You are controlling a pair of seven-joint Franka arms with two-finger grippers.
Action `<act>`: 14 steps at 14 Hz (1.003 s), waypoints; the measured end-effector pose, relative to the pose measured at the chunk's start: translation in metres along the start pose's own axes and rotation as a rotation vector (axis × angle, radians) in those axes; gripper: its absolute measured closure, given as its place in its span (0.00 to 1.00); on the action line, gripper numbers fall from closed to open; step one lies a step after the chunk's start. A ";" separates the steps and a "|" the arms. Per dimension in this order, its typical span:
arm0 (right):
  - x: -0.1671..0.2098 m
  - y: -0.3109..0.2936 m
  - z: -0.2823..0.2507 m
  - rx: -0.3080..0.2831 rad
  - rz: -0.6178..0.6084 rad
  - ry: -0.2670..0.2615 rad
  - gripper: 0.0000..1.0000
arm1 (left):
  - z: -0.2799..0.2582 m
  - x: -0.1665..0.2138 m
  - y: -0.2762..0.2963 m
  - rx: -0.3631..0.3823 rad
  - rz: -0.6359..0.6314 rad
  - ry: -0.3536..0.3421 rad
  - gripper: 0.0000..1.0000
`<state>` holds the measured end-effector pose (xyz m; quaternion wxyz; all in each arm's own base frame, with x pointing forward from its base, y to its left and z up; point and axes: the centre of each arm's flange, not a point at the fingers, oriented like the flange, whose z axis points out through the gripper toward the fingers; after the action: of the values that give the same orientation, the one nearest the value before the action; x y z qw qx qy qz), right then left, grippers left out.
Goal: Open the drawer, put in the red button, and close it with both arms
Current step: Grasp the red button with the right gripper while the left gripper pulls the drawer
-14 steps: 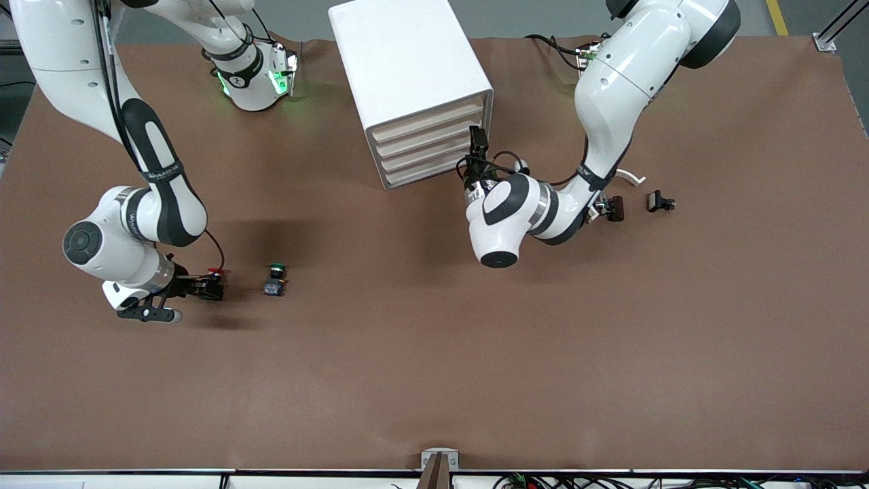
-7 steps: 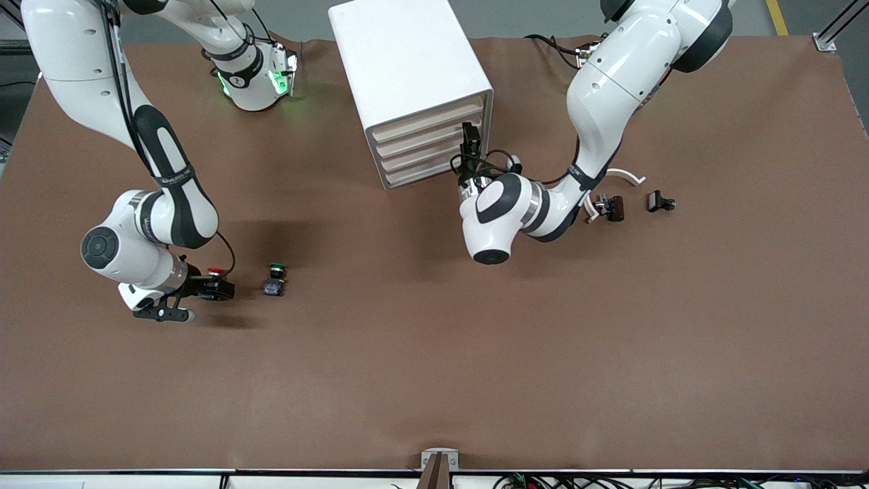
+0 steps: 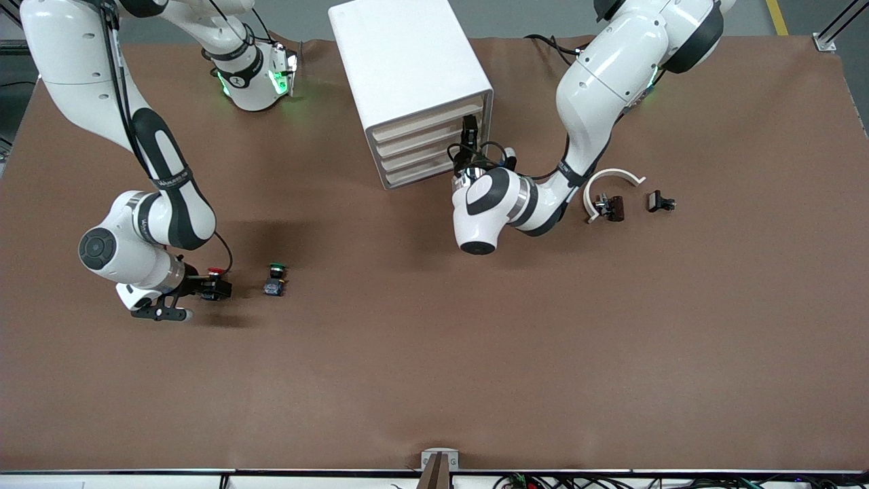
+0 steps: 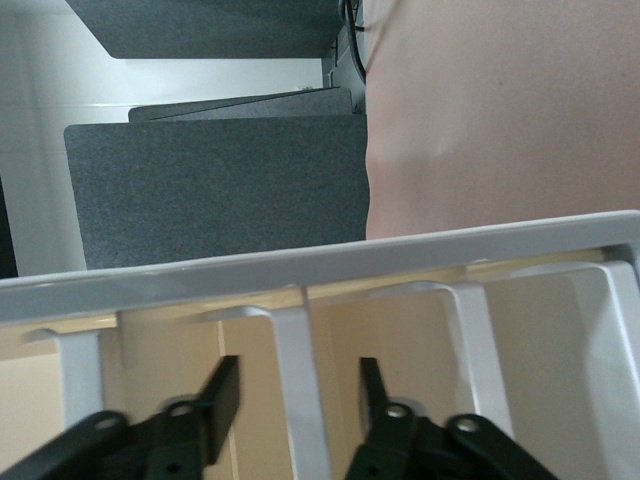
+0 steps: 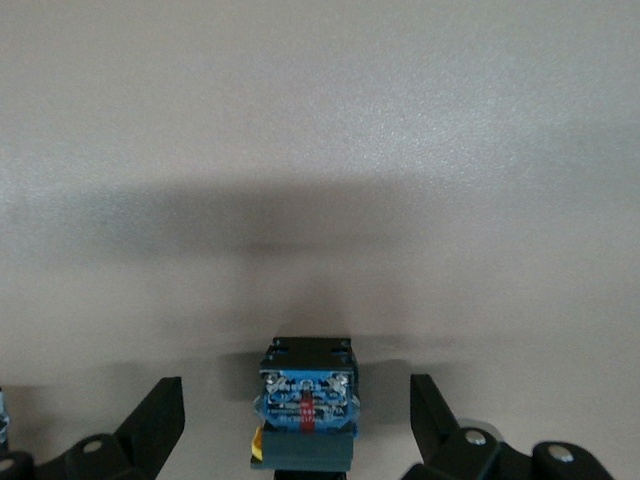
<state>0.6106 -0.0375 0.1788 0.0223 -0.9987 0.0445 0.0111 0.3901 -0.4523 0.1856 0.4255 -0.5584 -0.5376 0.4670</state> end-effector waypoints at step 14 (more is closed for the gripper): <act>-0.001 0.003 0.002 -0.001 0.002 -0.006 0.59 | -0.004 0.005 0.002 0.002 -0.005 -0.010 0.79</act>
<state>0.6096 -0.0400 0.1767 0.0218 -0.9986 0.0454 0.0143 0.3949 -0.4473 0.1837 0.4247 -0.5542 -0.5408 0.4690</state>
